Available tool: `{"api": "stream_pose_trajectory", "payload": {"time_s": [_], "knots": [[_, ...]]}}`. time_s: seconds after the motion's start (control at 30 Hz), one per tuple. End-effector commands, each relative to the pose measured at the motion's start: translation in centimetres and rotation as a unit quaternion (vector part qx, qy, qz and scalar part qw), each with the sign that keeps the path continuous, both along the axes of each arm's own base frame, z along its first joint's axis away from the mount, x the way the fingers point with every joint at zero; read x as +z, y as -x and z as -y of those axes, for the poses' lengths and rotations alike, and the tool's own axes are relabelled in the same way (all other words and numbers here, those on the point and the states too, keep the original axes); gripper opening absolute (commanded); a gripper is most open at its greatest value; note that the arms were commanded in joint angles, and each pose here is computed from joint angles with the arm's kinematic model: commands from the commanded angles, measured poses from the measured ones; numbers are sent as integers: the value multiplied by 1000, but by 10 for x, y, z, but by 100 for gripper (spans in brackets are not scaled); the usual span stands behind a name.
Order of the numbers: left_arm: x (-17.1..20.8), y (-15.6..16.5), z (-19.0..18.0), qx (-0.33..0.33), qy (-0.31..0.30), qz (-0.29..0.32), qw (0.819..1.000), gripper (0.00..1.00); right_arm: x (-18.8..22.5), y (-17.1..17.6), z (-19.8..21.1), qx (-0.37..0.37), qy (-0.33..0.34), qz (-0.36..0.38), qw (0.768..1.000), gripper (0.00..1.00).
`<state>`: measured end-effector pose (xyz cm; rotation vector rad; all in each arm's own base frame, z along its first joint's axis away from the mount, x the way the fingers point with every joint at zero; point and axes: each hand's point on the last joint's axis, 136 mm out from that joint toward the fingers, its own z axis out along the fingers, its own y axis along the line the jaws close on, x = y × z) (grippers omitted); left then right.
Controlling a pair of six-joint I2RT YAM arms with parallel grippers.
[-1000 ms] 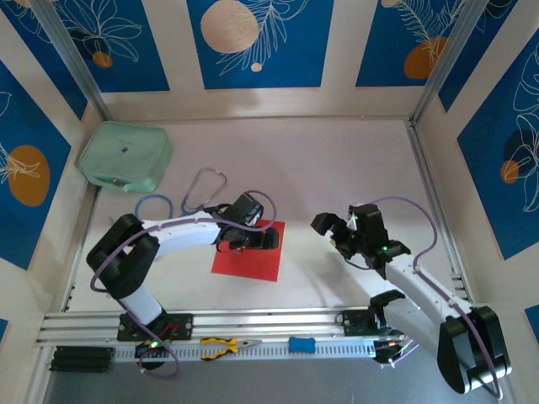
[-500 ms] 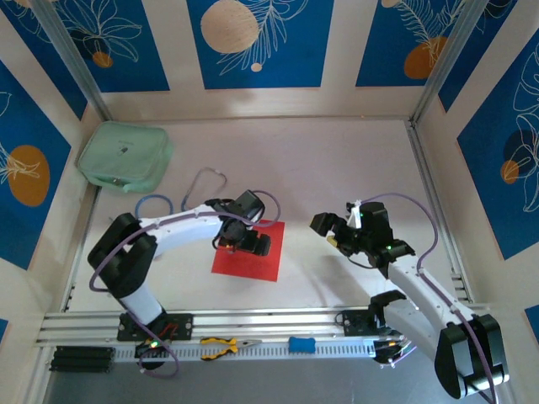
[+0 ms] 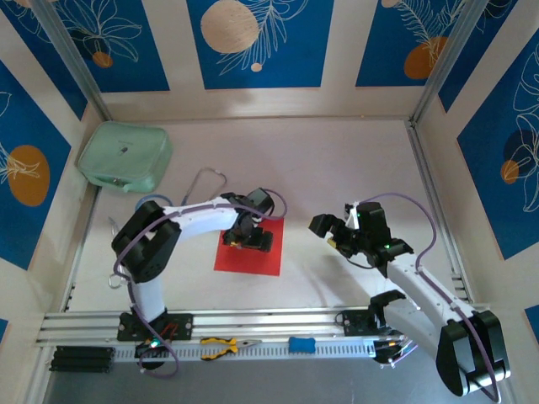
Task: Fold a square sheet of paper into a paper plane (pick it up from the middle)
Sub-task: Move the square sheet of paper to the center of the table.
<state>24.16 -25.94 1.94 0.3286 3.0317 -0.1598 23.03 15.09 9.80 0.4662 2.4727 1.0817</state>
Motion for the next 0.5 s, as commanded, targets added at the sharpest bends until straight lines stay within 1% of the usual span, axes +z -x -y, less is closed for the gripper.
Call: {"api": "stream_pose_trajectory", "payload": {"time_s": [0.0,0.1,0.2,0.27,0.37,0.47], "knots": [[-13,0,1,37,-22,-11,999,92,6,-4,1,-4,8,-2,1000,99],[-10,-2,11,54,-7,-11,998,92,4,-4,5,-15,22,-14,1000,99],[1,-8,16,60,8,7,998,95,7,-8,13,-32,35,-15,999,99],[13,-14,17,53,17,30,998,100,15,-11,16,-43,23,-14,999,99],[30,-22,13,43,17,64,997,99,23,-13,18,-39,8,1,999,99],[38,-26,8,37,15,79,996,100,29,-14,13,-23,-5,21,999,99]]}}
